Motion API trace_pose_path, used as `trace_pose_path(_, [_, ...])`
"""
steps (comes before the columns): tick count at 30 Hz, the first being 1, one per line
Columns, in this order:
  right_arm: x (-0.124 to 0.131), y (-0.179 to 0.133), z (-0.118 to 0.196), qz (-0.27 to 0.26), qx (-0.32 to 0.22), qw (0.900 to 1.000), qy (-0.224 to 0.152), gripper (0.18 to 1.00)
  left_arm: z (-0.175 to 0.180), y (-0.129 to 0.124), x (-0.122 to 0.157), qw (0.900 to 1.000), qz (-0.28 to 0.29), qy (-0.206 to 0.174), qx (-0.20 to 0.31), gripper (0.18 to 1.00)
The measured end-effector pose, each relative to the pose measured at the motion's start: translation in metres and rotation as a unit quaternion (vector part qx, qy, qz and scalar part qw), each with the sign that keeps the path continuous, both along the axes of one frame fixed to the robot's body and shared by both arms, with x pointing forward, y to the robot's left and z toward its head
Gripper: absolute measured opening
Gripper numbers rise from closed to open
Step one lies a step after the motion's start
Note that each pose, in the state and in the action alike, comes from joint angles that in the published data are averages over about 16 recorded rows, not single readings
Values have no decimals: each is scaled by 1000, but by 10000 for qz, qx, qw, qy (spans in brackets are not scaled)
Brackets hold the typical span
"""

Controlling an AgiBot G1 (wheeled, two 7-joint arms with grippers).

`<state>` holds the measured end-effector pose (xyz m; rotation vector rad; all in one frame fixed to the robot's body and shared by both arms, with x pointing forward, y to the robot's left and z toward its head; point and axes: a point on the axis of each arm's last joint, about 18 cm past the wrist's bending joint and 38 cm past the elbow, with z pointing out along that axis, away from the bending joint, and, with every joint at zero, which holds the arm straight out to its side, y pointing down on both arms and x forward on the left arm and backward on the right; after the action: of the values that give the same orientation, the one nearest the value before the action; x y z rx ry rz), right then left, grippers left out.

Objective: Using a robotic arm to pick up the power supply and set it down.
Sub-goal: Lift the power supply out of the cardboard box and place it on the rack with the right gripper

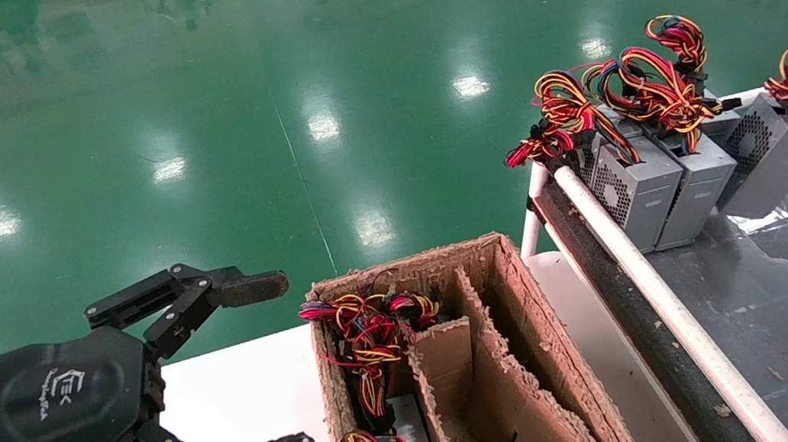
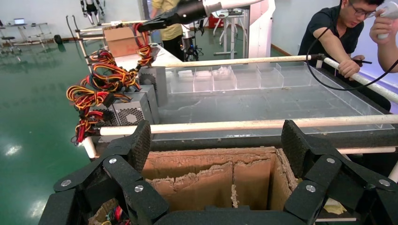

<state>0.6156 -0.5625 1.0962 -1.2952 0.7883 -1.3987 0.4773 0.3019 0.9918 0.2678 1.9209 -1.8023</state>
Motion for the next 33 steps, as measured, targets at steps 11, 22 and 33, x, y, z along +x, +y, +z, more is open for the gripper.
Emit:
trace_pose_path(11, [12,14,3,59,-58,10000,18,207,0,0,0,10000,0,0,0,1001])
trace_pose_path(22, [12,23,0,251,-158,9995,101,207,0,0,0,10000,0,0,0,1001])
trace_pose_path(33, [19,33,-3,360,-218,9989,181,207,0,0,0,10000,0,0,0,1001])
